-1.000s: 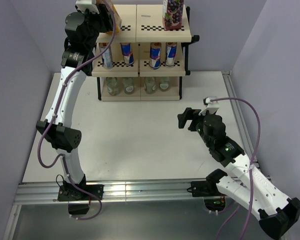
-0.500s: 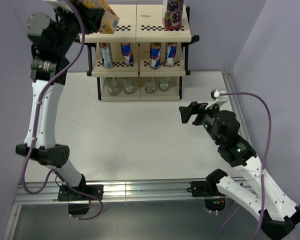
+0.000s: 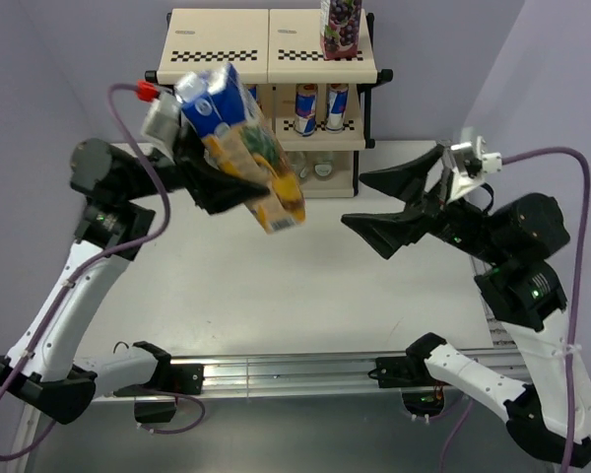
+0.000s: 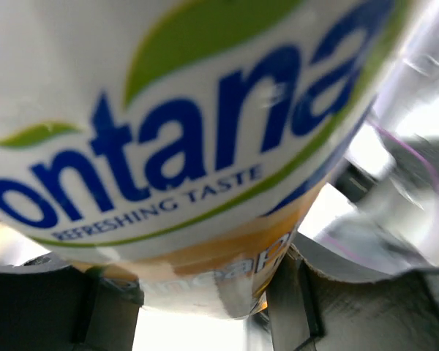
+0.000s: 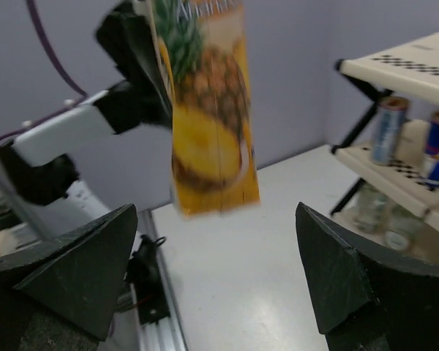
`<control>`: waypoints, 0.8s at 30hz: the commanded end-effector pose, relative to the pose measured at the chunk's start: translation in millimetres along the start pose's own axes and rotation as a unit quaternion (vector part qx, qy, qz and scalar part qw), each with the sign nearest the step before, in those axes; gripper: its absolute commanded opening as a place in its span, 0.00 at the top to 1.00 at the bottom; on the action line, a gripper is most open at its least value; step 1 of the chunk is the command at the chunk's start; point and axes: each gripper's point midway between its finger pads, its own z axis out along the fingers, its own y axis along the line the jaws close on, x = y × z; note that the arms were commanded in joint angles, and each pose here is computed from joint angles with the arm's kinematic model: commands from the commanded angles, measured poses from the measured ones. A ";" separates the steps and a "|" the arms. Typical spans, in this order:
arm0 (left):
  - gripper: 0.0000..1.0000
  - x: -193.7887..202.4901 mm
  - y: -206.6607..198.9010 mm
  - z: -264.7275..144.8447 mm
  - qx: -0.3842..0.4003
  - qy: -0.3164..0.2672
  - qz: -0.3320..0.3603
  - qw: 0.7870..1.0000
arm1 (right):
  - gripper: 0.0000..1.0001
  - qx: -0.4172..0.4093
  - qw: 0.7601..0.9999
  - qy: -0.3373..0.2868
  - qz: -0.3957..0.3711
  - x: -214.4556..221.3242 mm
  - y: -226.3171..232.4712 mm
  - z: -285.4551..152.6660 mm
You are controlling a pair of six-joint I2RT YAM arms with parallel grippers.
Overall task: Place and organize the beverage onto the shelf
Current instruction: Adjust the drink.
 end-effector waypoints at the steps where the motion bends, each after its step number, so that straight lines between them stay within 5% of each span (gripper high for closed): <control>1: 0.99 -13.5 -61.1 5.9 0.122 -0.044 0.098 0.987 | 0.05 -0.131 0.990 0.039 0.034 7.5 31.7 20.0; 8: 0.99 63.5 -99.0 36.7 0.234 0.027 0.053 0.971 | 0.00 -0.160 0.985 0.043 0.044 -2.8 34.1 41.3; 18: 0.99 93.6 -90.3 55.6 0.225 0.078 0.032 0.971 | 0.07 -0.186 0.977 0.076 0.066 24.8 40.2 51.6; 21: 0.99 90.8 -89.9 53.4 0.212 0.075 0.035 0.974 | 0.55 -0.174 0.981 0.066 0.046 24.9 35.0 52.0; 22: 0.99 88.5 -89.5 53.4 0.207 0.070 0.038 0.975 | 0.93 -0.156 0.985 0.060 0.040 23.6 28.8 53.5; 24: 0.96 87.7 -89.2 52.0 0.198 0.066 0.038 0.977 | 1.00 -0.152 0.987 0.047 0.035 22.6 28.7 50.4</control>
